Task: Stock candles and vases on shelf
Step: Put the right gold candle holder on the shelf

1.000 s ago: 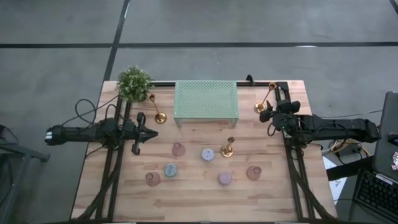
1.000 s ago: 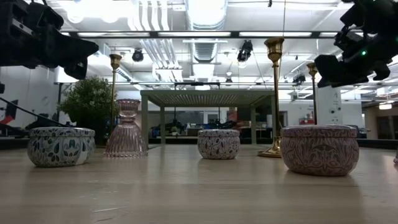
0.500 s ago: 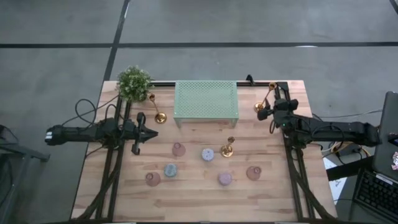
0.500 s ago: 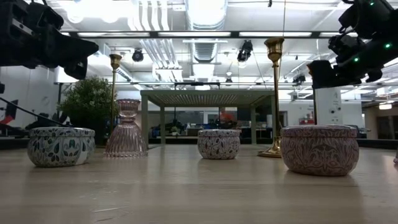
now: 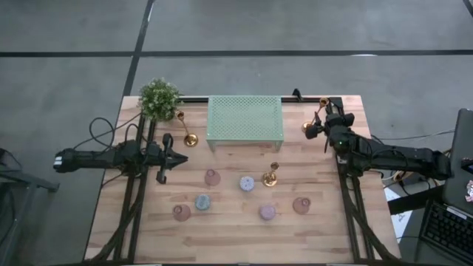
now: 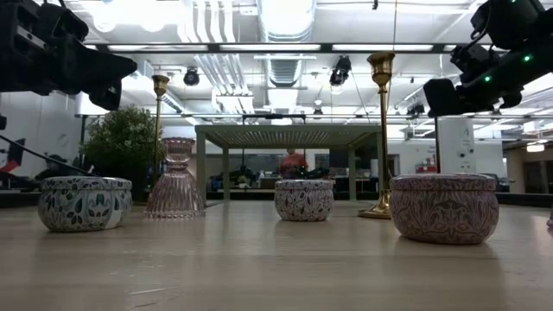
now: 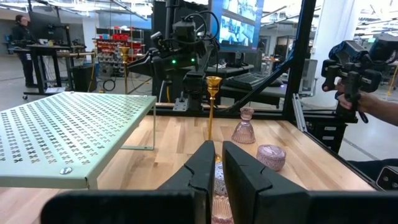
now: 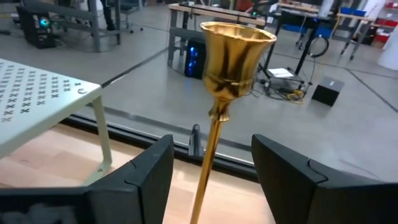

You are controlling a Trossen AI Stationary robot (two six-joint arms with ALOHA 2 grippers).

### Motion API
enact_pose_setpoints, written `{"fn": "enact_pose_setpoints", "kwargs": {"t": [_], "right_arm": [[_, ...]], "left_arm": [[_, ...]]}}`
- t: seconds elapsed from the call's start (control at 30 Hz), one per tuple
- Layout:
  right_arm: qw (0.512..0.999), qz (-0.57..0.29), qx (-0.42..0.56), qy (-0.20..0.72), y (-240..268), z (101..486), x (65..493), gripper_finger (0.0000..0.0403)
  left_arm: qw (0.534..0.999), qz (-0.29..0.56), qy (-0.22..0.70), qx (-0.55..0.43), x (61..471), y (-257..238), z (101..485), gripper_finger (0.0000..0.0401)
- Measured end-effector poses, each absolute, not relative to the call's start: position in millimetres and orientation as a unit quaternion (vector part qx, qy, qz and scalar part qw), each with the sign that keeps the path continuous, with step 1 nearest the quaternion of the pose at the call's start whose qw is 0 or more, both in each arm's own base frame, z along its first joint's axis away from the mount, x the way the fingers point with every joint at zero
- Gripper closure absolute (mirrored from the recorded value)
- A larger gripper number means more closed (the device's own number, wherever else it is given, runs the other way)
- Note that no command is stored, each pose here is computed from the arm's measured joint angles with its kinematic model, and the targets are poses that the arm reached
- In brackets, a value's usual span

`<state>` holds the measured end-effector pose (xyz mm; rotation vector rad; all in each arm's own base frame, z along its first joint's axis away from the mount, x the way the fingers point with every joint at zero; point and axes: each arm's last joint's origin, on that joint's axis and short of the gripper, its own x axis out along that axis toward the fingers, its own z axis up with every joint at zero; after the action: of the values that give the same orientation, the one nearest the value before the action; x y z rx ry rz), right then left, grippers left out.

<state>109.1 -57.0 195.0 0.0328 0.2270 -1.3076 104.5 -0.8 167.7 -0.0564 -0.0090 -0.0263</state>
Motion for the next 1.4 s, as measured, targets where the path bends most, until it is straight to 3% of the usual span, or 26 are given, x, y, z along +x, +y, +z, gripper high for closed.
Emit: {"fn": "enact_pose_setpoints", "kwargs": {"t": [0.37, 0.77, 1.17, 1.4], "right_arm": [[0.806, -0.583, 0.025, 0.097, -66.4, 199.1, 108.9, 0.0257], [0.812, -0.575, 0.029, 0.091, -68.2, 200.5, 109.2, 0.0387], [0.832, -0.551, 0.027, 0.064, -68.1, 208.6, 112.2, 0.0391], [0.852, -0.521, 0.024, 0.036, -67.6, 242.3, 114.8, 0.0393]], "left_arm": [[1.0, -0.013, -0.004, -0.028, 104.5, -0.9, 167.7, 0.0366], [1.0, -0.013, -0.004, -0.028, 104.5, -0.9, 167.7, 0.0366], [1.0, -0.013, -0.004, -0.028, 104.5, -0.9, 167.7, 0.0366], [1.0, -0.013, -0.004, -0.028, 104.5, -0.8, 167.7, 0.0366]]}}
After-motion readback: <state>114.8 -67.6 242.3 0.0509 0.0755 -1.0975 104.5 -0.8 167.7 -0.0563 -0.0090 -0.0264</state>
